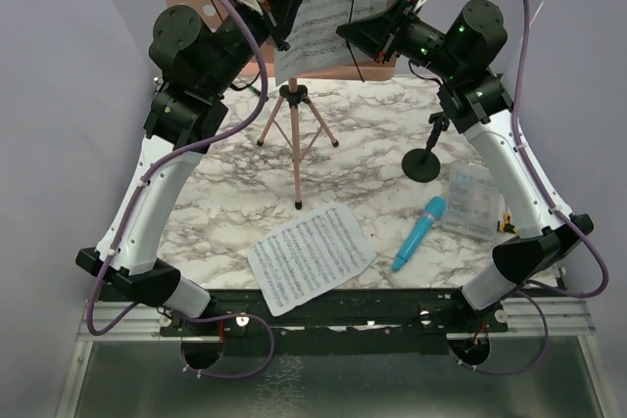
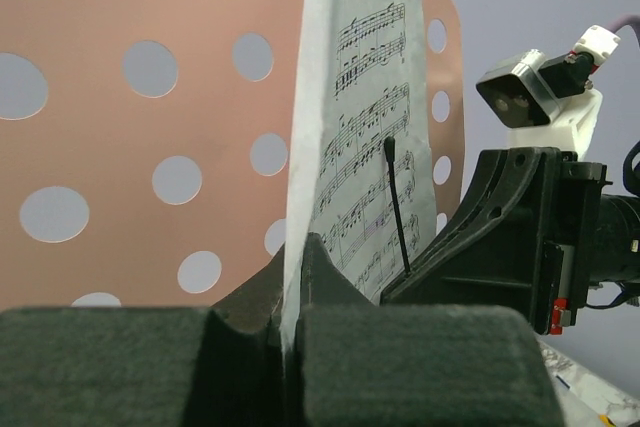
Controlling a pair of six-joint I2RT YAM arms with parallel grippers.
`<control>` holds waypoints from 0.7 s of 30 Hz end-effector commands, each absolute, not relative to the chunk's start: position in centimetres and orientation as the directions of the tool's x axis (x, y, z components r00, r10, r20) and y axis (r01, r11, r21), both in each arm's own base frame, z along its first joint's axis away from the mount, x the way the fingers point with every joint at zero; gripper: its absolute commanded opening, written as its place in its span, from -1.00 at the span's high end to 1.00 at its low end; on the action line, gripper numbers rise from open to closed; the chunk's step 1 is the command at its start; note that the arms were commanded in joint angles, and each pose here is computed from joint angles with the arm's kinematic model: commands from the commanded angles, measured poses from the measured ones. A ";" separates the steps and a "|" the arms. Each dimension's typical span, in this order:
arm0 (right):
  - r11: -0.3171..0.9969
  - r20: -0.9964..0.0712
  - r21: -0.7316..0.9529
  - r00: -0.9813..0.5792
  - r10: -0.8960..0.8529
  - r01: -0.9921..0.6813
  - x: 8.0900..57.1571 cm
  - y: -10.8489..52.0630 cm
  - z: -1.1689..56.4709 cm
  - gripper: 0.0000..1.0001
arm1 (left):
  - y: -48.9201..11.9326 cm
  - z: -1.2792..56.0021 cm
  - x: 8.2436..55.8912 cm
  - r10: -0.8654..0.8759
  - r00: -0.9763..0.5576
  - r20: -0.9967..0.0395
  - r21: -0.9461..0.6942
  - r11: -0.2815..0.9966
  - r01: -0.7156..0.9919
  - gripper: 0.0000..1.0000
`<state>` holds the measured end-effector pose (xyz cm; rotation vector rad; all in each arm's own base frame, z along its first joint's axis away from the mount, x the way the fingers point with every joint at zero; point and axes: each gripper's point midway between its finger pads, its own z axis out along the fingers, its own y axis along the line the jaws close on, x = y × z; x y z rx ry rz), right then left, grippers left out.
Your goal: Set up the instrument practice props
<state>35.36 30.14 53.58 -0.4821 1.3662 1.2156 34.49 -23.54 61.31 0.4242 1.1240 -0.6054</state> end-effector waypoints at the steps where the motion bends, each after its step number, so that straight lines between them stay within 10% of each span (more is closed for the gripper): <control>1: 0.332 -0.911 0.322 -0.194 0.365 -0.887 33.5 30.2 55.0 0.99 | -24.0 62.9 33.5 -0.282 0.317 -0.906 0.015 0.726 0.688 1.00; 10: 0.336 -0.910 0.327 -0.198 0.365 -0.883 33.5 30.1 54.8 0.99 | -23.6 62.4 33.8 -0.278 0.306 -0.910 -0.002 0.742 0.670 0.32; 21: 0.340 -0.909 0.330 -0.200 0.365 -0.881 33.5 30.1 54.7 0.99 | -20.9 61.3 32.9 -0.240 0.323 -0.915 -0.008 0.813 0.582 0.19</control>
